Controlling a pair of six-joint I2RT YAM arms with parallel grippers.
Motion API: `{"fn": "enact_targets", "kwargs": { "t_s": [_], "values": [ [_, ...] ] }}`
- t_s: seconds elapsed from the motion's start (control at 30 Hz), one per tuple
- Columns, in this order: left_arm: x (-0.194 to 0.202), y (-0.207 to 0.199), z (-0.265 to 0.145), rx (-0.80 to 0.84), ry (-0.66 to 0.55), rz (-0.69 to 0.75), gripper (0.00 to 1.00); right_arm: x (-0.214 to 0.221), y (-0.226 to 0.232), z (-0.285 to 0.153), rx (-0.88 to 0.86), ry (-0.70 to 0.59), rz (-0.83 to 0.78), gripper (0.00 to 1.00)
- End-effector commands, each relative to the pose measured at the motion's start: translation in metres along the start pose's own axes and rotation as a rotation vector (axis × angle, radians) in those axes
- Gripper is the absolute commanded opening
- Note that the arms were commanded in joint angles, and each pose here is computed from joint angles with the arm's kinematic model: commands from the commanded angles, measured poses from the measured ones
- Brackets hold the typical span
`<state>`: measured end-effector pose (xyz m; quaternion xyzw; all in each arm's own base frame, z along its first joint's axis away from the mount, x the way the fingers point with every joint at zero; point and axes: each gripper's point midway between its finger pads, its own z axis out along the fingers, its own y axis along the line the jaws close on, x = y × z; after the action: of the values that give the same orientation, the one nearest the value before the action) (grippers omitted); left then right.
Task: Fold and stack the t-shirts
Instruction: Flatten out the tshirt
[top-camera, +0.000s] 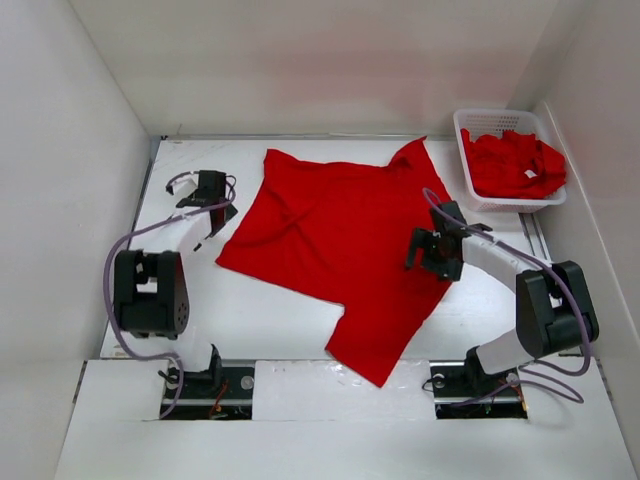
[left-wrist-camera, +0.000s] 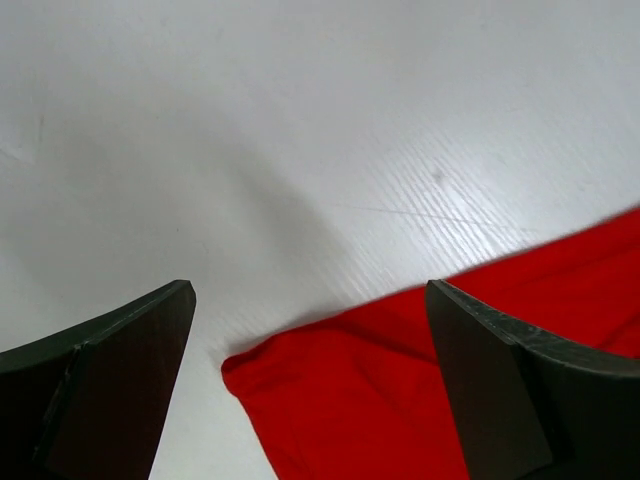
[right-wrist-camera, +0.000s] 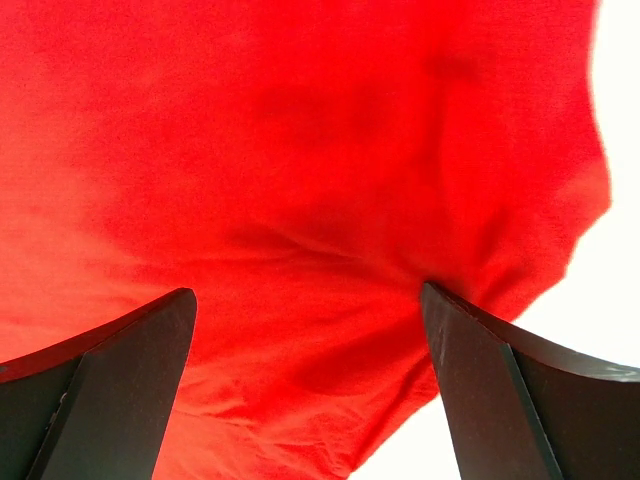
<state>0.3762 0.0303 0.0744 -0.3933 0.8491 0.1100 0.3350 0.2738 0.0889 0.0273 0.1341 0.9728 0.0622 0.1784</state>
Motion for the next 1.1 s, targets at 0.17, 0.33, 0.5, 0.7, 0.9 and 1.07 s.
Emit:
{"fn": "enact_targets", "kwargs": {
  "t_s": [0.17, 0.33, 0.5, 0.7, 0.9, 1.07],
  "values": [
    [0.008, 0.001, -0.039, 0.169, 0.022, -0.037, 1.0, -0.045, -0.038, -0.008, 0.031, -0.031, 0.15, 1.0],
    [0.027, 0.002, -0.053, 0.221, 0.037, -0.034, 1.0, -0.072, -0.051, -0.008, 0.044, -0.064, 0.162, 1.0],
    [0.044, 0.023, -0.058, 0.207, 0.054, -0.081, 1.0, -0.084, -0.052, -0.01, 0.06, -0.09, 0.149, 1.0],
    [0.054, 0.028, -0.065, 0.253, 0.065, -0.104, 1.0, -0.108, -0.065, 0.0, 0.098, -0.116, 0.182, 1.0],
    [0.061, 0.026, -0.061, 0.255, 0.091, -0.095, 1.0, -0.124, -0.068, 0.014, 0.133, -0.113, 0.193, 1.0],
    [0.061, 0.024, -0.062, 0.268, 0.091, -0.089, 1.0, -0.127, -0.064, 0.03, 0.14, -0.084, 0.183, 0.57]
  ]
}}
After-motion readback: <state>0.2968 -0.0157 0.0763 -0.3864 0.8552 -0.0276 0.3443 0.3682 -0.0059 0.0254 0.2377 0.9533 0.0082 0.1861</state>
